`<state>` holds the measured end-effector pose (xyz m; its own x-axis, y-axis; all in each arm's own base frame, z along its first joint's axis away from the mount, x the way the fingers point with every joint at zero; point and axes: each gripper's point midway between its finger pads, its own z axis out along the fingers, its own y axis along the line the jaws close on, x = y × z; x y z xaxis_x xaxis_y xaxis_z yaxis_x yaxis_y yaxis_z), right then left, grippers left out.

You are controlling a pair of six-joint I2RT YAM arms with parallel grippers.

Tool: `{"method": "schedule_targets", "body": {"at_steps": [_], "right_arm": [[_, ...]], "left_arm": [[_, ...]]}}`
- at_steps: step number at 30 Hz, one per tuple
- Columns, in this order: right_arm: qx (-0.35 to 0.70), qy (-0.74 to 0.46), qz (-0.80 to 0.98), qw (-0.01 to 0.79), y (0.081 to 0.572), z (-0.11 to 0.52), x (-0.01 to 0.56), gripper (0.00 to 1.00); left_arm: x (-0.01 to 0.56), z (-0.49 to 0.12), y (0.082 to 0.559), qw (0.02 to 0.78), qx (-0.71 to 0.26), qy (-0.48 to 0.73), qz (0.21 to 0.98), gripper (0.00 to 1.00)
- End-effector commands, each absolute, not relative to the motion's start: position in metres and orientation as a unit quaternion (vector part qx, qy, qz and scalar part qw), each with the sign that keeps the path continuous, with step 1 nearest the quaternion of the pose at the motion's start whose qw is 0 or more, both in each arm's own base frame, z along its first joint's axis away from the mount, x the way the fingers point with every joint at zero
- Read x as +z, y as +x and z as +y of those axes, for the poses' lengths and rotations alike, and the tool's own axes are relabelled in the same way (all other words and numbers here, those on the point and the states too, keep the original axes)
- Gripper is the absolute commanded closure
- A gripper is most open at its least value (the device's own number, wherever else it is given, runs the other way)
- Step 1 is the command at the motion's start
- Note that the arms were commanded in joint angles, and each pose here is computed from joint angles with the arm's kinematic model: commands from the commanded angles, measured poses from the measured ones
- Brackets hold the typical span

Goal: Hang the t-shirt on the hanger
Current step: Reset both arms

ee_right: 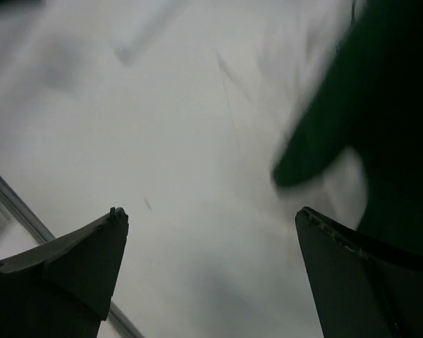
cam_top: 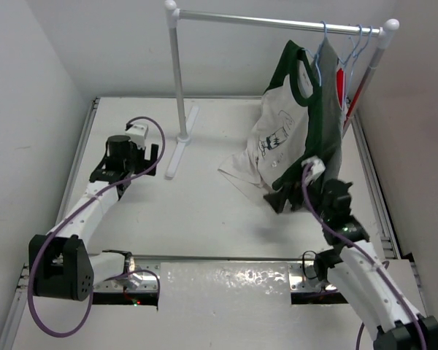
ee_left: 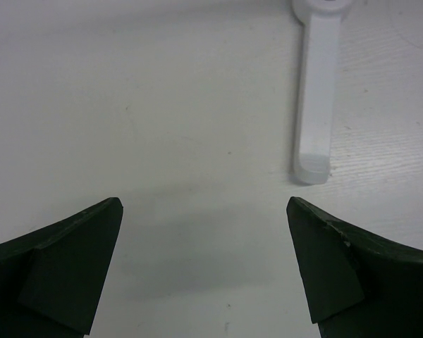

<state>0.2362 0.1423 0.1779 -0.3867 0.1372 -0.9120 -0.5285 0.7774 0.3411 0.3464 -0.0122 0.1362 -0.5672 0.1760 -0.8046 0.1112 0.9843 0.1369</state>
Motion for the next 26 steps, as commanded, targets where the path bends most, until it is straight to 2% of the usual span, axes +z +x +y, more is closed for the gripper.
{"method": "schedule_targets", "body": {"at_steps": [1, 4, 6, 16, 26], "right_arm": [[0.317, -0.139, 0.76, 0.55, 0.229, 0.146, 0.139, 0.01], [0.207, -0.1, 0.807, 0.545, 0.237, 0.107, 0.08, 0.01], [0.171, -0.101, 0.816, 0.543, 0.239, 0.096, 0.064, 0.01], [0.143, -0.045, 0.818, 0.556, 0.227, 0.075, 0.011, 0.01], [0.138, -0.038, 0.806, 0.575, 0.231, 0.072, 0.018, 0.01]], "left_arm": [[0.156, 0.01, 0.36, 0.519, 0.077, 0.032, 0.85, 0.0], [0.143, 0.0, 0.359, 0.522, 0.055, 0.061, 0.849, 0.0], [0.132, -0.01, 0.356, 0.518, 0.033, 0.083, 0.851, 0.0], [0.12, -0.003, 0.354, 0.513, 0.053, 0.077, 0.853, 0.0], [0.12, -0.008, 0.35, 0.516, 0.041, 0.091, 0.851, 0.0]]}}
